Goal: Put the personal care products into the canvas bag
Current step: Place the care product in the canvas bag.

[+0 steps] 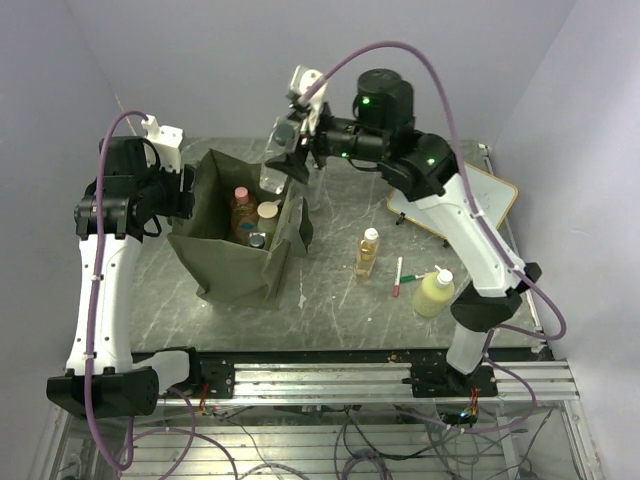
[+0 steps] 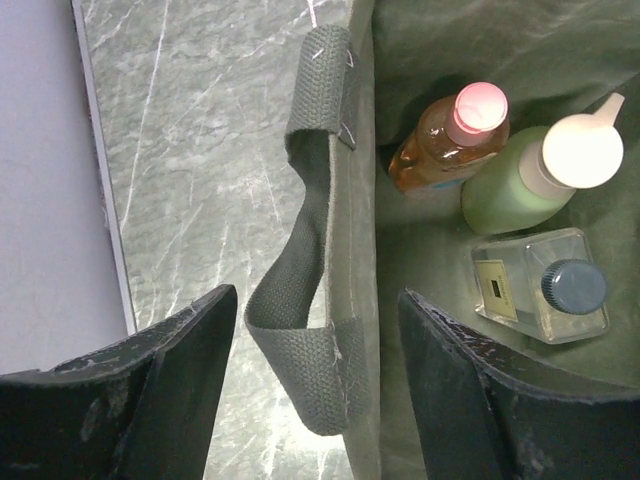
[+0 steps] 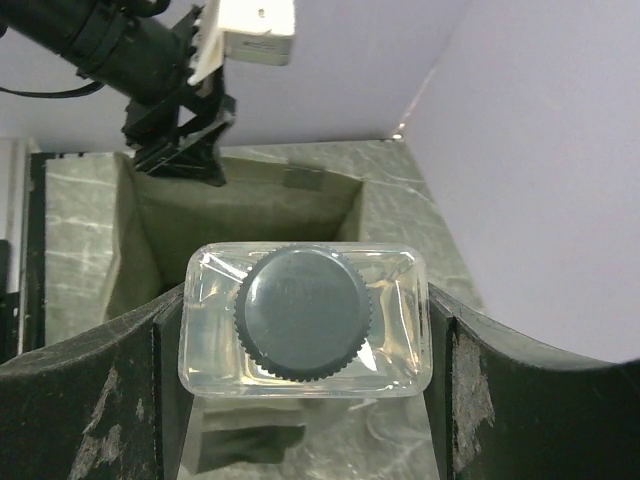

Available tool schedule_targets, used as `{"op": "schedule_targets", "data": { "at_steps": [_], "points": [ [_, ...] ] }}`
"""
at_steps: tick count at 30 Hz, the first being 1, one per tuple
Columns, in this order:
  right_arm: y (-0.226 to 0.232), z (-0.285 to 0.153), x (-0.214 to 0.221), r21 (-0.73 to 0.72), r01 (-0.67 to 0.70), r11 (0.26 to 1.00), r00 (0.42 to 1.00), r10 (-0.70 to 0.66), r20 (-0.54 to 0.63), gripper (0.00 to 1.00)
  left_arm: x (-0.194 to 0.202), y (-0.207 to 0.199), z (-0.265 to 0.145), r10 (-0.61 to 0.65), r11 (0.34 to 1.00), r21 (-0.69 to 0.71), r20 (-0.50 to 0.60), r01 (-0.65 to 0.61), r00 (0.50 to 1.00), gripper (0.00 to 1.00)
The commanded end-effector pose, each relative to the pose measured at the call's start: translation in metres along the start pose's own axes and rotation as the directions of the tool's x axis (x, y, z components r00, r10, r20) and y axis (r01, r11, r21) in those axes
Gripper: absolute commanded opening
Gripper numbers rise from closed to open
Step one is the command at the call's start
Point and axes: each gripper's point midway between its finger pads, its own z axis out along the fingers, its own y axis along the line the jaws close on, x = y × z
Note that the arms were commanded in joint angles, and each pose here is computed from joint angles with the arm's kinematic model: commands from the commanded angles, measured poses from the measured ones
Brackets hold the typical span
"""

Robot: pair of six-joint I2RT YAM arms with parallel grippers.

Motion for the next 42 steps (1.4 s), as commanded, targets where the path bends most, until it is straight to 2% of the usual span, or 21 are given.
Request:
{"op": "schedule_targets", "data": {
  "at_steps": [1, 8, 20, 24, 42],
  "points": [
    [0.003, 0.017, -0.053, 0.013, 0.085, 0.996, 0.978, -0.086, 0.189, 0.0, 0.004, -0.007, -0.007, -0.046, 0.998, 0.035, -0.013, 0.047, 0.999, 0.73],
    [0.035, 0.055, -0.039, -0.099, 0.065, 0.993, 0.979, -0.044, 0.2, 0.0, 0.012, -0.013, -0.007, -0.085, 0.994, 0.057, -0.055, 0.088, 0.995, 0.57],
    [0.074, 0.102, 0.0, -0.269, 0.031, 0.963, 0.982, 0.021, 0.187, 0.0, 0.03, -0.015, -0.012, -0.083, 0.995, 0.046, -0.083, 0.087, 0.993, 0.08],
    [0.083, 0.113, 0.011, -0.312, 0.017, 0.95, 0.983, 0.041, 0.178, 0.0, 0.034, -0.018, -0.012, -0.073, 0.995, 0.063, -0.086, 0.078, 0.994, 0.07],
    [0.106, 0.168, 0.139, -0.38, -0.05, 0.924, 0.999, 0.051, -0.007, 0.0, 0.043, -0.027, -0.015, -0.011, 0.992, 0.124, -0.086, 0.021, 0.996, 0.07]
  ]
}}
